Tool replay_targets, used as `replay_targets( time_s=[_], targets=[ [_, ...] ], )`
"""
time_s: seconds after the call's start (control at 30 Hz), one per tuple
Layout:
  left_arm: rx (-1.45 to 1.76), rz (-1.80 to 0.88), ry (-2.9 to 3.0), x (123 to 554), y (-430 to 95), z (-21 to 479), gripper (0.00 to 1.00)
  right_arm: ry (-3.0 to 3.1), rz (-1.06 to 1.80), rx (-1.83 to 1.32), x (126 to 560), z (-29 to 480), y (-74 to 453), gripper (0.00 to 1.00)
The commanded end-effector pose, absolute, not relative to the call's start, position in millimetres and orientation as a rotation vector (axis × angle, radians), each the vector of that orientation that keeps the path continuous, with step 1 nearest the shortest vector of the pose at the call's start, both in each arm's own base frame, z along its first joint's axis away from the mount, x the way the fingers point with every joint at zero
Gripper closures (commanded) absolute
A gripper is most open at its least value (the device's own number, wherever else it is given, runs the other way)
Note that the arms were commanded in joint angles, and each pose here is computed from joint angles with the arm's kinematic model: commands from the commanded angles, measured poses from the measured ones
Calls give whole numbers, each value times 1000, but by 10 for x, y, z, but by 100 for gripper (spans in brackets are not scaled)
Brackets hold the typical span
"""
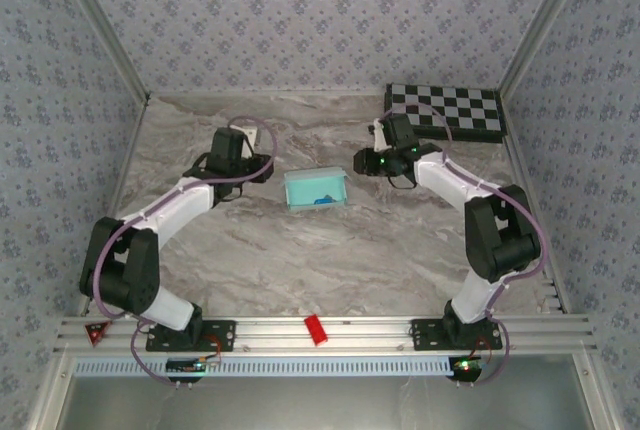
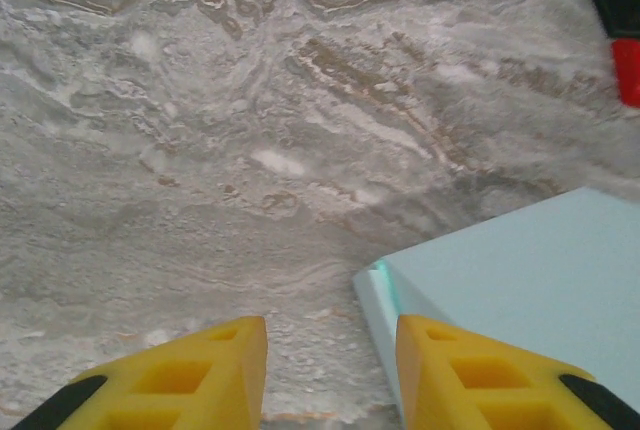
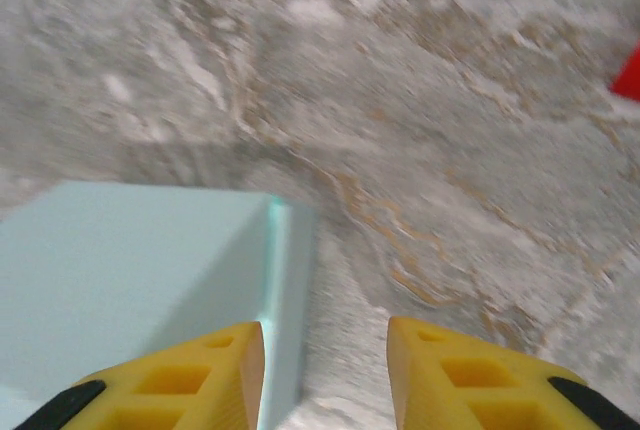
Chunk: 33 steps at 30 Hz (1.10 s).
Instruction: Fold the paper box
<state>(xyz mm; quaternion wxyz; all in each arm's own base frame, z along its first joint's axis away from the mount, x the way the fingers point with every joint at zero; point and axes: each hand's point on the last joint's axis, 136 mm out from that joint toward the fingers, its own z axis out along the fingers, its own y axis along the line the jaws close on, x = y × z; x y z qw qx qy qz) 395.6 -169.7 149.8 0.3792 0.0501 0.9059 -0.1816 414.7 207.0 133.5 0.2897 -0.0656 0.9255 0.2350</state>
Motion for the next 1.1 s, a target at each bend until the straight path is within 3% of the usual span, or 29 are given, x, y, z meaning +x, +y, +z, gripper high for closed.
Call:
replay_targets(
  time_s=[0.0,0.37,1.07],
  targets=[
    [59,-614,2438,3808,-1857,1456,60,2493,778,-203,4089,1494,2250,60],
    [77,-842,2521,3763,-2167,1302,56,2551,847,-333,4044,1426,2504,59],
    [57,-779,2677,3655,-2134,732,57,2685,804,-344,3866,903,2525,60]
  ],
)
